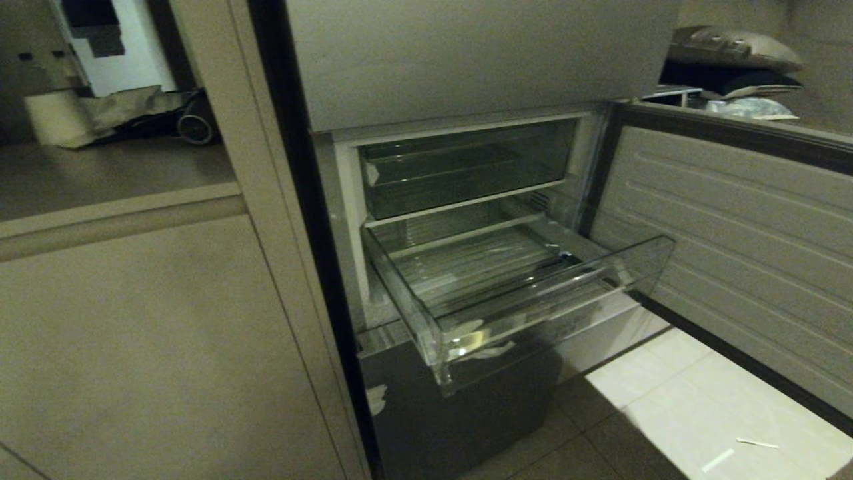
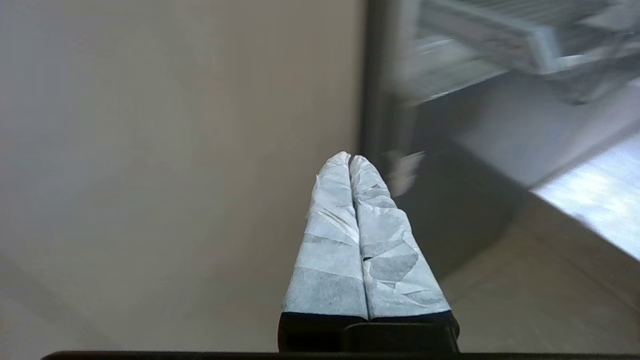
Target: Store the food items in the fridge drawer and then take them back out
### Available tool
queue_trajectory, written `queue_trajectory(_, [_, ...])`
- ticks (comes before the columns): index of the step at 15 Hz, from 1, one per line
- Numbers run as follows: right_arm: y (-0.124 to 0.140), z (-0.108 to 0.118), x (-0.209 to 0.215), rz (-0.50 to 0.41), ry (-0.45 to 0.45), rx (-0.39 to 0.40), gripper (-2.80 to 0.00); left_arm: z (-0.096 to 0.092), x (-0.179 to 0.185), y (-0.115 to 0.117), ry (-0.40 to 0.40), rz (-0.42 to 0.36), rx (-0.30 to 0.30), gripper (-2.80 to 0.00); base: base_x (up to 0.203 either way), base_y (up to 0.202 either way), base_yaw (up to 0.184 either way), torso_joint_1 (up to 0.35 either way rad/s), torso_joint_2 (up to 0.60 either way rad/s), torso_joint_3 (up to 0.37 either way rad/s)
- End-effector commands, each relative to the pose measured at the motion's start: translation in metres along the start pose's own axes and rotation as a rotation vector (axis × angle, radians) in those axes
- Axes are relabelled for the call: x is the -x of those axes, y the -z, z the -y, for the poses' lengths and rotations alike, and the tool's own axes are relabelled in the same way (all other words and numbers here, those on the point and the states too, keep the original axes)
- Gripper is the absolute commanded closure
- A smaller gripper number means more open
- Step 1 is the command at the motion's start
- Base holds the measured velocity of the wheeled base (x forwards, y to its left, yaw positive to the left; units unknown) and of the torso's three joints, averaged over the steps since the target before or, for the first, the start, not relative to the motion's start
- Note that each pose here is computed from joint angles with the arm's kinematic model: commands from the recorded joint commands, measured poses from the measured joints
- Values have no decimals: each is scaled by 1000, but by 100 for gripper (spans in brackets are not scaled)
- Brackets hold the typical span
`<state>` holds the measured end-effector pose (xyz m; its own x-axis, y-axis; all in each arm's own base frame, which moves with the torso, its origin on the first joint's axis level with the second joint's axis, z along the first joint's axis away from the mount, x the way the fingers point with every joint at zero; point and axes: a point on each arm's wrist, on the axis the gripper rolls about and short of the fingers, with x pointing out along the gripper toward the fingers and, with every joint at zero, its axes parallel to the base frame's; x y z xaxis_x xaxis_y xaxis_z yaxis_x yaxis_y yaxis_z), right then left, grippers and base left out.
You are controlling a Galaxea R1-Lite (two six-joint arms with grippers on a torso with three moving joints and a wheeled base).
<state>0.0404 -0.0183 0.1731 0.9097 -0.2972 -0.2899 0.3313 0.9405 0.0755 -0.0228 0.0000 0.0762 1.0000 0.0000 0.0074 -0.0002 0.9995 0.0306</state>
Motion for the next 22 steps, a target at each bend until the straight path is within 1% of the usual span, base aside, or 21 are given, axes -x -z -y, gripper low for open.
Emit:
queue_trajectory(1, [2, 1, 0, -4, 11, -4, 0, 0, 0, 0, 0, 0, 0, 0, 1, 3, -181, 1, 5, -5])
queue_trajectory(5, [3, 3, -2, -2, 55, -16, 0, 0, 0, 0, 0, 0, 0, 0, 0, 7, -176, 2, 5, 0])
queue_trajectory(6, [0, 5, -5, 12, 83, -20, 0, 0, 0, 0, 0, 0, 0, 0, -1, 6, -152, -2, 2, 1])
queue_trajectory(8, [-11, 15, -14, 38, 189, -46, 0, 0, 0, 0, 0, 0, 0, 0, -1, 3, -99, 1, 3, 2])
queue_trajectory(11, [-27, 44, -33, 26, 374, -111, 0, 0, 0, 0, 2, 0, 0, 0, 0, 0, 0, 0, 0, 0])
queue_trajectory(14, [-37, 81, -50, 10, 517, -181, 0, 0, 0, 0, 1, 2, 0, 0, 0, 0, 0, 0, 0, 0])
queue_trajectory(18, [-40, 123, -76, -11, 580, -230, 0, 0, 0, 0, 0, 1, 0, 0, 0, 0, 0, 0, 0, 0])
queue_trajectory(20, [-42, 142, -91, -14, 582, -250, 0, 0, 0, 0, 0, 0, 0, 0, 0, 0, 0, 0, 0, 0])
queue_trajectory(22, [-39, 164, -110, -38, 581, -274, 0, 0, 0, 0, 0, 2, 0, 0, 0, 0, 0, 0, 0, 0])
